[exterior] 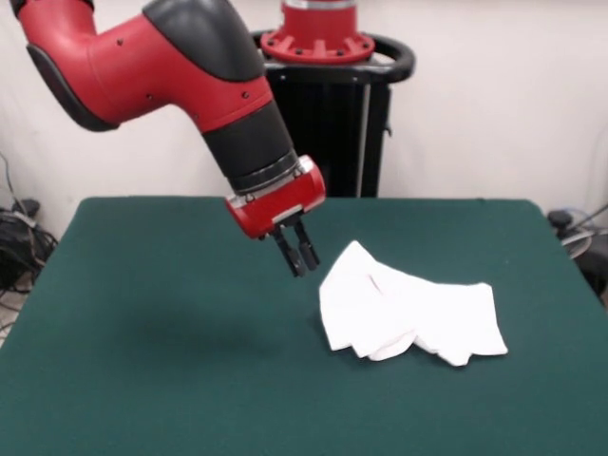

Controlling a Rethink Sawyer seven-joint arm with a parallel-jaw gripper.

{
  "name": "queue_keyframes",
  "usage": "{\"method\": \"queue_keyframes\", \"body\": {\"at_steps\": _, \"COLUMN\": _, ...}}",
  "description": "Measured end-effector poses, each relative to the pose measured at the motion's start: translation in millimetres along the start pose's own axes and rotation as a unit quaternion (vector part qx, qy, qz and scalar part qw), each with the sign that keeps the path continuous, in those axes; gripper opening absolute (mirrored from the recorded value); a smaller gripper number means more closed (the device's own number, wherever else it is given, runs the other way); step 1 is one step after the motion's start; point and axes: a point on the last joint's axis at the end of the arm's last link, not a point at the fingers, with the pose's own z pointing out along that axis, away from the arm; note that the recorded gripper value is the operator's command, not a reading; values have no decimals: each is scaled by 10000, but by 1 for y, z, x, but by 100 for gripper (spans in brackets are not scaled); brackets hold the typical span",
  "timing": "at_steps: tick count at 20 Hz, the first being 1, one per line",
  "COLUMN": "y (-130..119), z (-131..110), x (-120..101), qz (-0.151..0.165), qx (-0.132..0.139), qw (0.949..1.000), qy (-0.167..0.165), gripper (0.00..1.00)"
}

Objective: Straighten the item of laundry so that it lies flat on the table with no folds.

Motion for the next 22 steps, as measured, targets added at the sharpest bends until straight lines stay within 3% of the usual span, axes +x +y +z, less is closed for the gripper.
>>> {"method": "queue_keyframes", "body": {"at_steps": 12, "y": 5, "z": 10, "x": 2, "qz": 39, "qx": -113, "qw": 9999, "qy": -64, "gripper": 0}}
{"method": "queue_keyframes", "body": {"at_steps": 13, "y": 6, "z": 11, "x": 2, "qz": 41, "qx": -122, "qw": 9999, "qy": -66, "gripper": 100}}
{"method": "queue_keyframes", "body": {"at_steps": 22, "y": 11, "z": 12, "x": -4, "qz": 3, "qx": -197, "qw": 9997, "qy": -144, "gripper": 100}}
